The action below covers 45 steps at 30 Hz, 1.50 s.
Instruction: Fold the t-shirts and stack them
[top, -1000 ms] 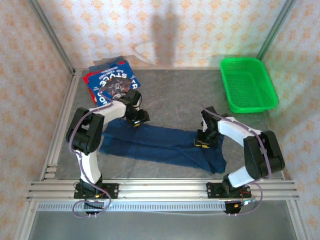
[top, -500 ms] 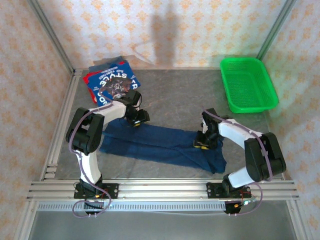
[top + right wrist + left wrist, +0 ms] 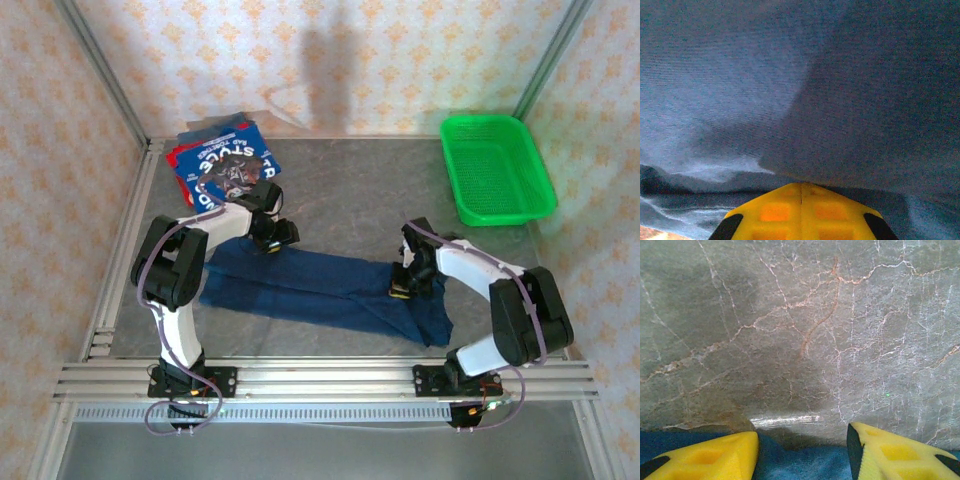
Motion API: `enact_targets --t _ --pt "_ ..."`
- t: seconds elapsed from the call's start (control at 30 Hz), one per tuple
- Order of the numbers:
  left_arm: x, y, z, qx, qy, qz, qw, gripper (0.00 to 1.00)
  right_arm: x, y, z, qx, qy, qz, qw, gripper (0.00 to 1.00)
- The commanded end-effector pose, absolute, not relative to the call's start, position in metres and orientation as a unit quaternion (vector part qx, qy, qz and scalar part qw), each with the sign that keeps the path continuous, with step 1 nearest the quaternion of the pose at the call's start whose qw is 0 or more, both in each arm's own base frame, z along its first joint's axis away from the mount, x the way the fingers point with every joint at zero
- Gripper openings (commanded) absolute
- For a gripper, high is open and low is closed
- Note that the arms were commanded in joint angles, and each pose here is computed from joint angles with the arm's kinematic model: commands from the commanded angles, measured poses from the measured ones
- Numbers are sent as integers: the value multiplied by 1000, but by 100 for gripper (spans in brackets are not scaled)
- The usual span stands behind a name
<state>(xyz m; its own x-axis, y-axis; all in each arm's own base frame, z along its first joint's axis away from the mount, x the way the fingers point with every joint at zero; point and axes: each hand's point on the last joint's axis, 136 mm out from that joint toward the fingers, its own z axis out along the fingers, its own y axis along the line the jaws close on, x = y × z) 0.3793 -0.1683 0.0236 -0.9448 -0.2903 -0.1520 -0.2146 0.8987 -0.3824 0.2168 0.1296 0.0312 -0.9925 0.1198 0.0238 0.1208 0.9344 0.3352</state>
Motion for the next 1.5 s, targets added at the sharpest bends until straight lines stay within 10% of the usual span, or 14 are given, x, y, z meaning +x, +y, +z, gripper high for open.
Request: enact_targets --t 0.0,0.6,0.87,1.47 --pt "355 -148 -9 -147 978 -130 65 52 221 140 48 -51 -979 -198 -21 0" --pt "351 -146 -13 -143 980 -126 62 52 180 202 69 15 -954 -297 26 1" --pt "350 -145 -13 -138 981 -124 61 52 172 207 84 1 -947 -320 14 27" --pt "351 -144 -15 -137 982 -121 55 52 189 145 30 -122 -983 -141 0 32"
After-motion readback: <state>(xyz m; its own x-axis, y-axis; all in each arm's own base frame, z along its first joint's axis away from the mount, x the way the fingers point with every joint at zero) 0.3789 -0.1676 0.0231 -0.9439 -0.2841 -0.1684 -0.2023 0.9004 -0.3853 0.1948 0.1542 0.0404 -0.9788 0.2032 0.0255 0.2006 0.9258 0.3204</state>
